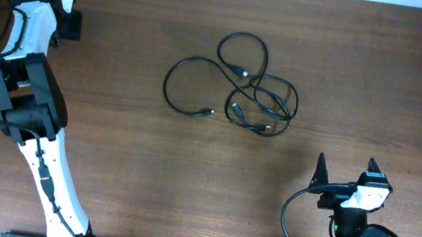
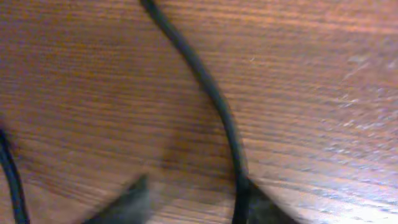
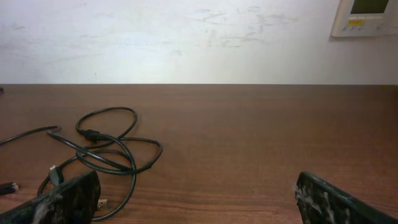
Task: Untangle cables
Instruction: 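Drag the held cable to the upper-left table area and release it, then grasp another cable from the bundle with the left gripper and lift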
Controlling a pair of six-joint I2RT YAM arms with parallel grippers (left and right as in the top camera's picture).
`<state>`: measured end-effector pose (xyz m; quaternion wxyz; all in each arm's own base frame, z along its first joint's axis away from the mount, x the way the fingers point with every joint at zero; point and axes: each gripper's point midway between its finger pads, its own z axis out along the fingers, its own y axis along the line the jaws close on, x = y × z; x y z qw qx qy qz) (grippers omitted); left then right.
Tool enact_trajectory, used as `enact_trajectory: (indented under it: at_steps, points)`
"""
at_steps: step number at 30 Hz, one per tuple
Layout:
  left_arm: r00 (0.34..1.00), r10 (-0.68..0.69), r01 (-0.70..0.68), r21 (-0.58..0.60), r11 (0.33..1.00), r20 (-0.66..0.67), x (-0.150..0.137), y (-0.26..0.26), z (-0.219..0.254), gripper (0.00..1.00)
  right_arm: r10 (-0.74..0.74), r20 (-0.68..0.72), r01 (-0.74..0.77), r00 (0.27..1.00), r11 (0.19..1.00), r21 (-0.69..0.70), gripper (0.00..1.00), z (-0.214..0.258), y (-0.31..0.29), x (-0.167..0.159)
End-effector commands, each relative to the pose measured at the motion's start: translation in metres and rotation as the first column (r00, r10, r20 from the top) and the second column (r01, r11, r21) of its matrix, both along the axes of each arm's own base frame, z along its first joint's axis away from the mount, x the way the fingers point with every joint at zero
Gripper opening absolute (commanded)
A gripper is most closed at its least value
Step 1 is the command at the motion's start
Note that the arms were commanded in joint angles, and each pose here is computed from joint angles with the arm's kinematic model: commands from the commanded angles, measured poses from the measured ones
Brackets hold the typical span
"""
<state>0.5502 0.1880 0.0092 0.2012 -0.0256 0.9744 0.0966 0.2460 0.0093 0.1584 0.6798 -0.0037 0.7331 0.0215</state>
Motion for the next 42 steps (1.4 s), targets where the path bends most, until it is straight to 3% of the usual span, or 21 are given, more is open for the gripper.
enact_trajectory:
  at_steps: [1,2,4,7,11,13,19,22,23,25,28,30,32,33,35,36,37,42]
  points:
    - [0.999,0.021,-0.021,0.009,1.000,-0.037,-0.007,0.007,-0.019,0.07,-0.004,-0.006,0.004,1.000,1.000,0.002,0.98,-0.003,0.000,0.000]
    - [0.999,0.043,-0.043,0.004,0.999,-0.024,-0.006,0.009,-0.018,0.00,-0.004,-0.006,0.004,1.000,1.000,0.002,0.97,-0.003,0.000,0.000]
    - [0.980,0.189,-0.187,-0.042,0.981,0.063,0.006,0.023,-0.002,0.00,-0.004,-0.006,0.004,1.000,1.000,0.002,0.98,-0.003,0.000,0.000]
    - [0.873,0.432,-0.393,-0.197,0.898,0.226,0.032,0.044,0.052,0.00,-0.004,-0.006,0.004,1.000,1.000,0.002,0.97,-0.003,0.000,0.000]
    - [0.758,0.556,-0.384,-0.455,0.803,0.341,0.065,0.043,0.119,0.00,-0.004,-0.006,0.004,1.000,1.000,0.002,0.98,-0.003,0.000,0.000]
    - [0.733,0.586,-0.396,-0.483,0.781,0.347,0.068,0.044,0.126,0.01,-0.004,-0.006,0.004,1.000,1.000,0.002,0.98,-0.003,0.000,0.000]
    - [0.750,0.591,-0.418,-0.479,0.772,0.297,0.060,0.040,0.111,0.07,-0.004,-0.006,0.004,1.000,1.000,0.002,0.97,-0.003,0.000,0.000]
    - [0.793,0.532,-0.309,-0.556,0.772,0.297,0.069,0.019,0.117,0.19,-0.004,-0.006,0.004,1.000,1.000,0.002,0.97,-0.003,0.000,0.000]
    - [0.818,0.479,-0.247,-0.558,0.792,0.318,0.073,0.012,0.121,0.33,-0.004,-0.006,0.004,1.000,1.000,0.002,0.97,-0.003,0.000,0.000]
    - [0.822,0.472,-0.249,-0.543,0.802,0.319,0.072,0.013,0.119,0.54,-0.004,-0.006,0.004,1.000,1.000,0.002,0.97,-0.003,0.000,0.000]
    - [0.827,0.464,-0.237,-0.553,0.799,0.317,0.070,0.008,0.130,0.49,-0.004,-0.006,0.004,1.000,1.000,0.002,0.98,-0.003,0.000,0.000]
    - [0.861,0.404,-0.132,-0.631,0.764,0.309,0.071,-0.020,0.144,0.54,-0.004,-0.006,0.004,1.000,1.000,0.002,0.98,-0.003,0.000,0.000]
    - [0.921,0.271,0.051,-0.775,0.629,0.281,0.066,-0.077,0.160,0.61,-0.004,-0.006,0.004,1.000,1.000,0.002,0.98,-0.003,0.000,0.000]
    - [0.934,0.246,0.065,-0.799,0.598,0.260,0.063,-0.091,0.159,0.62,-0.004,-0.006,0.004,1.000,1.000,0.002,0.98,-0.003,0.000,0.000]
    - [0.968,0.196,0.023,-0.829,0.558,0.159,0.051,-0.130,0.147,0.69,-0.004,-0.006,0.004,1.000,1.000,0.002,0.98,-0.003,0.000,0.000]
    - [0.983,0.159,-0.007,-0.839,0.543,0.095,0.043,-0.157,0.139,0.78,-0.004,-0.006,0.004,1.000,1.000,0.002,0.98,-0.003,0.000,0.000]
    - [0.992,0.120,-0.033,-0.845,0.533,0.038,0.034,-0.183,0.134,0.97,-0.004,-0.006,0.004,1.000,1.000,0.002,0.98,-0.003,0.000,0.000]
    - [0.988,-0.096,-0.044,-0.825,0.563,-0.118,-0.007,-0.306,0.115,0.99,-0.004,-0.006,0.004,1.000,1.000,0.002,0.97,-0.003,0.000,0.000]
